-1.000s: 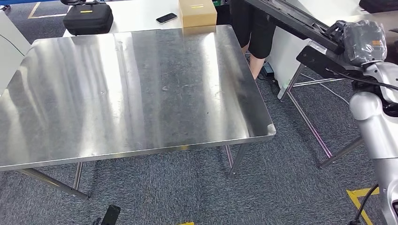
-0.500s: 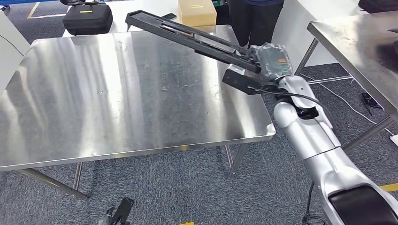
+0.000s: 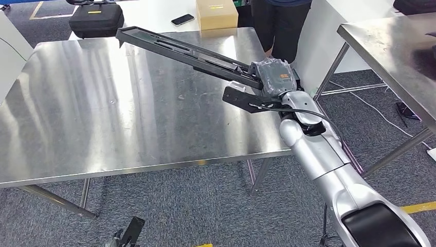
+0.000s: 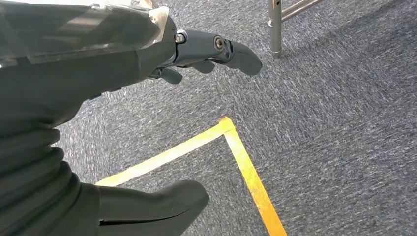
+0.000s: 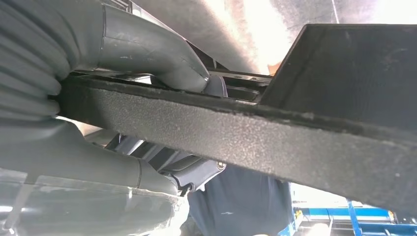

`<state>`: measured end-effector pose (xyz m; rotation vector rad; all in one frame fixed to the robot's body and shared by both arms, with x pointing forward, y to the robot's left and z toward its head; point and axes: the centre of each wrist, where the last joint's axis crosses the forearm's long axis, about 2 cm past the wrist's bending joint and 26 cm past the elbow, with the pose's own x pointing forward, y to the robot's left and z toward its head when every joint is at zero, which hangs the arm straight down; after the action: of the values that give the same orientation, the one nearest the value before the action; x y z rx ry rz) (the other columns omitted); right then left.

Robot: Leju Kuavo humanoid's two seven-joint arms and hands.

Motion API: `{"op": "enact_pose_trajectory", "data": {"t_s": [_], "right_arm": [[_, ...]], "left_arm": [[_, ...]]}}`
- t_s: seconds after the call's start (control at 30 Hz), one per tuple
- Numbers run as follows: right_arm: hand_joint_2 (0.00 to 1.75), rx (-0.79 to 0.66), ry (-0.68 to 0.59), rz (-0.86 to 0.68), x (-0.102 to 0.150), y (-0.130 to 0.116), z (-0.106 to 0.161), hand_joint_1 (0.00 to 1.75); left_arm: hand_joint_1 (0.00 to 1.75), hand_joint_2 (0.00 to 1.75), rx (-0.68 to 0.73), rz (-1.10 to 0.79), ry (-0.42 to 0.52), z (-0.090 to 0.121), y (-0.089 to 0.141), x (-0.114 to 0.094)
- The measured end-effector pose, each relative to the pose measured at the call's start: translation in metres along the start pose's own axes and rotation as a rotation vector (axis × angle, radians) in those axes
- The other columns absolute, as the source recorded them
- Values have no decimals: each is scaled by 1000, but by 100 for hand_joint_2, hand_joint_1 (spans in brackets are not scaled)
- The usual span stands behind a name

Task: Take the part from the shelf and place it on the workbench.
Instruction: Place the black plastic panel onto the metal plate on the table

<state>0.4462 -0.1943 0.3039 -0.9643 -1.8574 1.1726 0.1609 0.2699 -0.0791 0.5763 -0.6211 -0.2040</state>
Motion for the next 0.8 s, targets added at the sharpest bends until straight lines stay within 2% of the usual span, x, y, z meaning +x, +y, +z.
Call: {"op": "enact_pose_trajectory", "data": {"t_s": [0.63, 0.8], "right_arm": [[175, 55, -5, 26, -3, 9, 7, 175], [175, 55, 0, 46, -10, 4, 8, 175]], "left_arm": [[0, 175, 9, -18, 8, 2, -1, -4], [0, 175, 6, -21, 10, 4, -3, -6]]}}
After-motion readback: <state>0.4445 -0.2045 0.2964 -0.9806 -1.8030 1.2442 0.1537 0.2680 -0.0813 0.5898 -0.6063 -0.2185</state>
